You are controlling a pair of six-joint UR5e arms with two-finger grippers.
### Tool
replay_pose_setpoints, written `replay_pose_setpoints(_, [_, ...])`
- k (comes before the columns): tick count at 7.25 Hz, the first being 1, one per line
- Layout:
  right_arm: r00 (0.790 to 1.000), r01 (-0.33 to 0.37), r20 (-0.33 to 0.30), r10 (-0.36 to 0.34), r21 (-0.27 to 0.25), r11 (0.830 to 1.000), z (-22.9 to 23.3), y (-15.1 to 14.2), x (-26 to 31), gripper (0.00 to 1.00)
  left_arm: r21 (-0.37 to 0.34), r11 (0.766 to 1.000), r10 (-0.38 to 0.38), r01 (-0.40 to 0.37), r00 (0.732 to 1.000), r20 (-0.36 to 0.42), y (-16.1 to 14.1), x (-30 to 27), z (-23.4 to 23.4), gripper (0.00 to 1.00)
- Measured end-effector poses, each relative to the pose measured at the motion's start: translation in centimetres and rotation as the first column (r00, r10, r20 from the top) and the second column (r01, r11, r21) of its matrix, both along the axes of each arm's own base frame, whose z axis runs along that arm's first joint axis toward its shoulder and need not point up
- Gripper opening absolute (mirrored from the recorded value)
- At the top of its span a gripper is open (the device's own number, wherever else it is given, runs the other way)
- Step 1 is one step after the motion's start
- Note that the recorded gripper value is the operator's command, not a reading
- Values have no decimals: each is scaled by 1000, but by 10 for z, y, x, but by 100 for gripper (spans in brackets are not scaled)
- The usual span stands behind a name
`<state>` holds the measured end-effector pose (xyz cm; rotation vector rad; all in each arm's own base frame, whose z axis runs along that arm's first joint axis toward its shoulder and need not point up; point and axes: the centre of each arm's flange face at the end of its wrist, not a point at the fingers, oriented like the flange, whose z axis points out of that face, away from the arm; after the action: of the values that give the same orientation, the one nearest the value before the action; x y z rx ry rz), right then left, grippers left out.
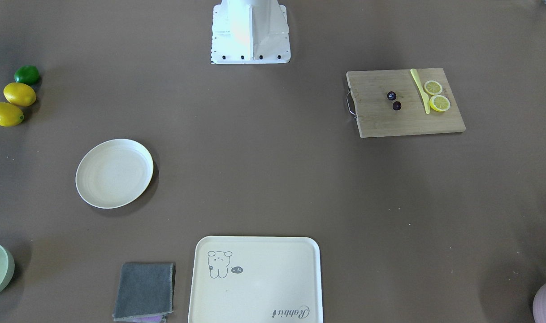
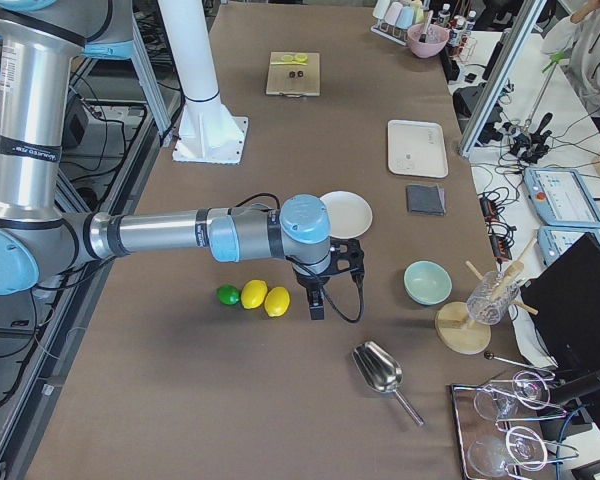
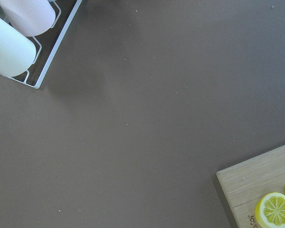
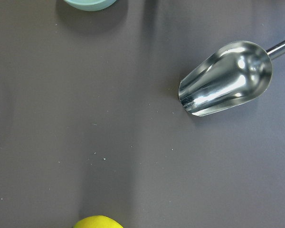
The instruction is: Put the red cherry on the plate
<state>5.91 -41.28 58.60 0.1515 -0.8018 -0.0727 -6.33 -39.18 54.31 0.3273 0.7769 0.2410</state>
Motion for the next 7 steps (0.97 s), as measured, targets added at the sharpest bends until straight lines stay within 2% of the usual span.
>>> replay_pose_setpoints(4, [997, 7, 76, -7, 0, 1000, -2, 5, -5, 100, -26, 999, -30, 31, 1000, 5, 4, -12, 10, 98])
replay_pose_setpoints(6, [997, 10, 81, -10, 1, 1000, -3, 4, -6, 100, -18, 999, -28, 28, 1000, 5, 2, -11, 15, 98])
replay_pose_setpoints(7, [997, 19, 78, -19, 5, 1000, -4, 2, -10, 100, 8, 1000, -28, 28, 1000, 2, 4, -11, 16, 98])
